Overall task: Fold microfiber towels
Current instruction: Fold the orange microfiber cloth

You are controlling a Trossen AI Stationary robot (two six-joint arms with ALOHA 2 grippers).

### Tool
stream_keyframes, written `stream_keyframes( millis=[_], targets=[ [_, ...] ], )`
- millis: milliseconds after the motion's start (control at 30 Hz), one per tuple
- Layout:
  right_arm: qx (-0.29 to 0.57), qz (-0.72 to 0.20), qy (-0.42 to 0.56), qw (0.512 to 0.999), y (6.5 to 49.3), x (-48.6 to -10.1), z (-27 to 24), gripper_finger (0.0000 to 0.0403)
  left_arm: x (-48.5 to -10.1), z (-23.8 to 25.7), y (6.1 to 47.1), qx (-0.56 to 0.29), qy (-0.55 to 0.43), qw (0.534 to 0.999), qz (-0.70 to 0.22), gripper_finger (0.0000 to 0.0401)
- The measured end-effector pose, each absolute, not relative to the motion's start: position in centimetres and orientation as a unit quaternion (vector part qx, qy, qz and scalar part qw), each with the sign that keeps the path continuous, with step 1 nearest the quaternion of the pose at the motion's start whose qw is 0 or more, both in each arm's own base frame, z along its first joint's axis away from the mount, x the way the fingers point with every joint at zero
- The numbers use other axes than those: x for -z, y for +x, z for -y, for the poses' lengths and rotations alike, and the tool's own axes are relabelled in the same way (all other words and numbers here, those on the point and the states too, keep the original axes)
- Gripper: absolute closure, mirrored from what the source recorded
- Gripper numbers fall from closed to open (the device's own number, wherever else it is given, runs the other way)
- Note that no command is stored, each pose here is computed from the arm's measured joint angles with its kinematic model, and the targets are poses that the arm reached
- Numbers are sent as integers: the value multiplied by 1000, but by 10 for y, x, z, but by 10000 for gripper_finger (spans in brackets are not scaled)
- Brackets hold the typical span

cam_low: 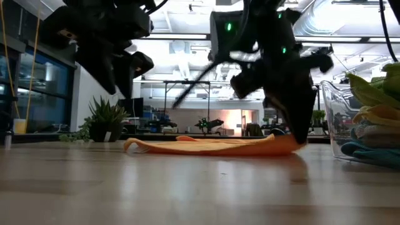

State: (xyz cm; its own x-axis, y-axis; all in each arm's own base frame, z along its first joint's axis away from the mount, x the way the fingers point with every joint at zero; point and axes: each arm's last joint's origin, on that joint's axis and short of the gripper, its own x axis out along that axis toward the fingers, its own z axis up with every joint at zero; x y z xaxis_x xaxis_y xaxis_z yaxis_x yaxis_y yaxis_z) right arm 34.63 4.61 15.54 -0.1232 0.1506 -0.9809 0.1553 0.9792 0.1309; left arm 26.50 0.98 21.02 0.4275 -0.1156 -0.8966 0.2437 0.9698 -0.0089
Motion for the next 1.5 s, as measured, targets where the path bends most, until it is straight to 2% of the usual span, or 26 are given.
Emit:
stream_keyframes(
  millis=[200, 367, 633, 767, 933, 1100, 1500],
  targets=[
    [1, -714, 120, 689, 342, -186, -36, 400, -207, -15, 258, 86, 67, 821, -561, 249],
    [27, -690, 156, 706, 341, -200, -15, 402, -207, -22, 257, 40, 69, 820, -567, 249],
    [46, -643, 253, 721, 339, -218, 24, 402, -208, -22, 261, 23, 48, 831, -554, 249],
    [80, -634, 291, 712, 336, -221, 41, 402, -209, -20, 263, 10, 41, 839, -543, 249],
    [160, -611, 330, 701, 334, -220, 65, 403, -209, -23, 268, -56, 34, 845, -531, 249],
    [200, -596, 363, 688, 329, -220, 86, 403, -205, -23, 272, -63, 26, 847, -527, 249],
    [203, -588, 364, 693, 327, -220, 96, 403, -166, -17, 294, -71, 41, 829, -553, 249]
  ],
)
